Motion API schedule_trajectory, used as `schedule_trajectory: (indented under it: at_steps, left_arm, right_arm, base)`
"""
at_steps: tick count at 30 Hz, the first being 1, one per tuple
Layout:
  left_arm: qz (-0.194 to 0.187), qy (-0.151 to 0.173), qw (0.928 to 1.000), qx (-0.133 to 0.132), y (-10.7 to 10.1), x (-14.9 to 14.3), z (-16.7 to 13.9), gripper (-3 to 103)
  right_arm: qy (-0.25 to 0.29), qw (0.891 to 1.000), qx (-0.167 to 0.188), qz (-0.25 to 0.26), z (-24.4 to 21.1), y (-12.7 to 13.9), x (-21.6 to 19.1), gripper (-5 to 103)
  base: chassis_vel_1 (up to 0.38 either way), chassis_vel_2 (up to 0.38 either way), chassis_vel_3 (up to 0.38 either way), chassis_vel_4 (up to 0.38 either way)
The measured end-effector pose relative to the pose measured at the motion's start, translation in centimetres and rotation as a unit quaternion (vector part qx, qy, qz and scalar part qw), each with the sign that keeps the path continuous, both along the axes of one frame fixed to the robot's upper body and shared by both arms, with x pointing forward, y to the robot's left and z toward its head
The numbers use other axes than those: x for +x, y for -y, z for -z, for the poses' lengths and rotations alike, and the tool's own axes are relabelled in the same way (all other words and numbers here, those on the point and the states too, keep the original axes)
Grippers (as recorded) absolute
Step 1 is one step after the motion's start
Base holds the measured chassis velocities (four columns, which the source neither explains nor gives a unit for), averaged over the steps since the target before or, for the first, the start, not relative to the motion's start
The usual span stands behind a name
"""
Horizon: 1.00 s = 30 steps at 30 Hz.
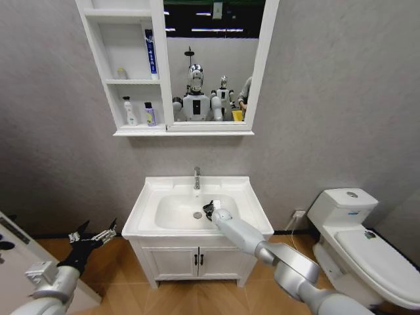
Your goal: Move facial cleanser and shampoo from washbasin to cabinet, then wipe washbasin with towel.
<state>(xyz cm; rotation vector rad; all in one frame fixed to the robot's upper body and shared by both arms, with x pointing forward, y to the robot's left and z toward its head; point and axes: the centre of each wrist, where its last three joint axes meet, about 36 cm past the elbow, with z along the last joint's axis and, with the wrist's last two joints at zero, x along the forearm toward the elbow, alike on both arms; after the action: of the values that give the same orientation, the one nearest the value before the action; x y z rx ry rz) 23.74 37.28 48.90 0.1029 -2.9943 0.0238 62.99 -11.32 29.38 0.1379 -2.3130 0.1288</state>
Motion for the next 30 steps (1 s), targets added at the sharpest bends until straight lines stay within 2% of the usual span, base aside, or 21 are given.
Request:
schedule_trajectory:
  at_steps: [5, 7, 8, 13, 17, 19, 23, 26, 27, 30]
  left_arm:
    - [0.000, 0.000, 1.0000, 0.000, 0.0, 0.0, 0.0, 100]
    - [0.000, 0.000, 1.0000, 0.000, 0.0, 0.0, 0.0, 100]
    - [0.000, 0.000, 1.0000, 0.000, 0.0, 0.0, 0.0, 100]
    - [0.000, 0.000, 1.0000, 0.000, 0.0, 0.0, 0.0, 100]
    - [0.000, 0.000, 1.0000, 0.000, 0.0, 0.0, 0.0, 100]
    - [0.000, 0.000, 1.0000, 0.000, 0.0, 0.0, 0.0, 100]
    - [0.000, 0.000, 1.0000, 0.000, 0.0, 0.0, 0.0, 100]
    - [0.000, 0.000, 1.0000, 0.000, 0.0, 0.0, 0.0, 100]
    - [0.000, 0.000, 1.0000, 0.000, 0.0, 0.0, 0.0, 100]
    - [0.000, 0.000, 1.0000, 0.000, 0.0, 0.0, 0.0, 100]
  right_arm:
    - [-0.007, 1.000, 0.010, -0.013, 0.5, -1.5, -0.7, 3]
    - [-0.014, 0.999, 0.025, -0.028, 0.8, -3.5, -1.1, 3]
    - [-0.014, 0.999, 0.025, -0.028, 0.8, -3.5, -1.1, 3]
    - [-0.031, 0.996, 0.067, -0.052, 0.2, -8.2, -1.5, 3]
    - [-0.035, 0.994, 0.085, -0.063, -0.2, -9.9, -1.6, 3]
    - [-0.042, 0.991, 0.109, -0.071, -0.7, -11.2, -1.7, 3]
    - [-0.045, 0.986, 0.137, -0.080, -1.2, -11.8, -1.8, 3]
    - [-0.035, 0.977, 0.187, -0.100, -1.9, -12.4, -1.9, 3]
    - [-0.035, 0.977, 0.187, -0.100, -1.9, -12.4, -1.9, 3]
    - [-0.011, 0.968, 0.223, -0.118, -2.2, -12.6, -2.0, 3]
  base:
    - [0.000, 0.000, 0.000, 0.000]
    - [0.000, 0.000, 0.000, 0.000]
    - [0.000, 0.000, 0.000, 0.000]
    - [0.000, 0.000, 0.000, 0.000]
    - [0.000, 0.000, 0.000, 0.000]
    - [0.000, 0.000, 0.000, 0.000]
    - [0.000, 0.000, 0.000, 0.000]
    - [0.000, 0.000, 0.000, 0.000]
    - [0.000, 0.000, 0.000, 0.000]
    - [0.000, 0.000, 0.000, 0.000]
